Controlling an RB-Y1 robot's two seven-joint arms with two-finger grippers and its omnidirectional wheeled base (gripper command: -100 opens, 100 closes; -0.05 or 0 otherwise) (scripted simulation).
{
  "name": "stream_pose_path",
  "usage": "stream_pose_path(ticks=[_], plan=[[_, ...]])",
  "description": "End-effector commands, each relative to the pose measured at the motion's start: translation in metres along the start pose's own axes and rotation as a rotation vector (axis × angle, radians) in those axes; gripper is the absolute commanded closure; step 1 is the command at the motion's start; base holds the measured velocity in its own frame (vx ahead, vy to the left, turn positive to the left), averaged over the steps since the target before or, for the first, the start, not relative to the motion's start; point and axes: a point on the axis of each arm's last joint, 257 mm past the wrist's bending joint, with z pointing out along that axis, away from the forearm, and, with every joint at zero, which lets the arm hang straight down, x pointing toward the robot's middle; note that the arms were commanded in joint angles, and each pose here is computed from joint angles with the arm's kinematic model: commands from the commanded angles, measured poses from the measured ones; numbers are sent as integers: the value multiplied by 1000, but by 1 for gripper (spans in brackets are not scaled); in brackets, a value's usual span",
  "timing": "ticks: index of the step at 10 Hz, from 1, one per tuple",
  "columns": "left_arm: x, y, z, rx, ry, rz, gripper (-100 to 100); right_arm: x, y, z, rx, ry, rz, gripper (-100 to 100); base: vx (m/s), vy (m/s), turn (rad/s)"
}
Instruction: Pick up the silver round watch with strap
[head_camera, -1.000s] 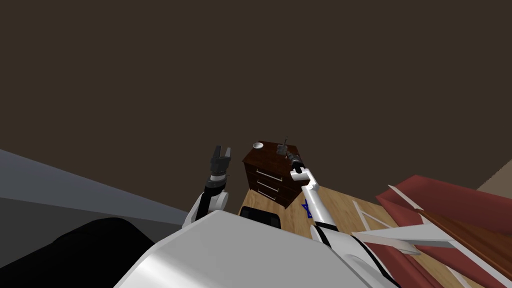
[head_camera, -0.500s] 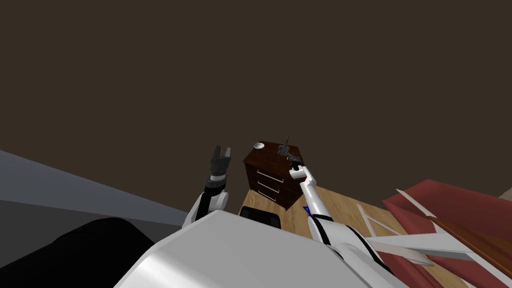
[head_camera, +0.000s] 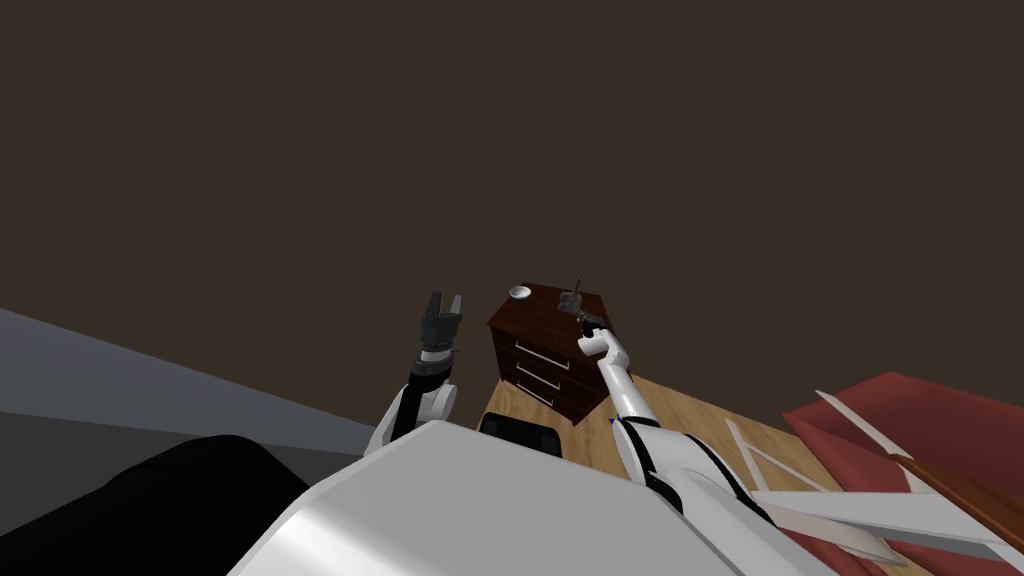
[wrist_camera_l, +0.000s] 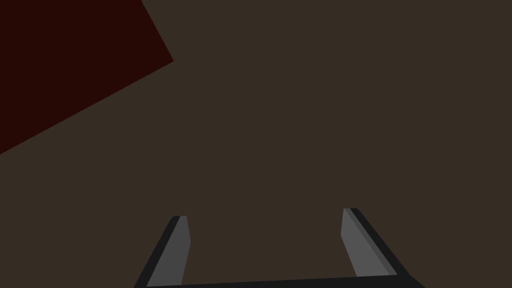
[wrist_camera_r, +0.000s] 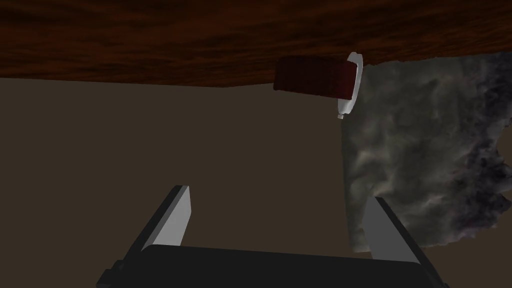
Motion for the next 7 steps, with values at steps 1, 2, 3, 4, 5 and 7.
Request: stream_pose_path(ticks=[1, 2, 3, 4, 5, 7], plan=[[0, 0, 0, 0, 0, 0, 0, 8, -13, 5, 54, 30, -42, -100, 32, -19, 84], [0, 0, 0, 0, 0, 0, 0, 17, -22, 7, 88, 55, -69, -100, 45, -21, 87], [0, 0, 0, 0, 0, 0, 0, 22, -24, 7, 91, 63, -72, -100, 33, -13, 26], [0, 0, 0, 0, 0, 0, 0, 29, -31, 9, 120, 83, -95, -100, 24, -8, 41], [0, 0, 0, 0, 0, 0, 0, 33, -37, 9, 145, 96, -114, -100, 32, -8, 75], [0, 0, 0, 0, 0, 0, 0, 48, -48, 9, 187, 134, -148, -100, 35, -8, 86]])
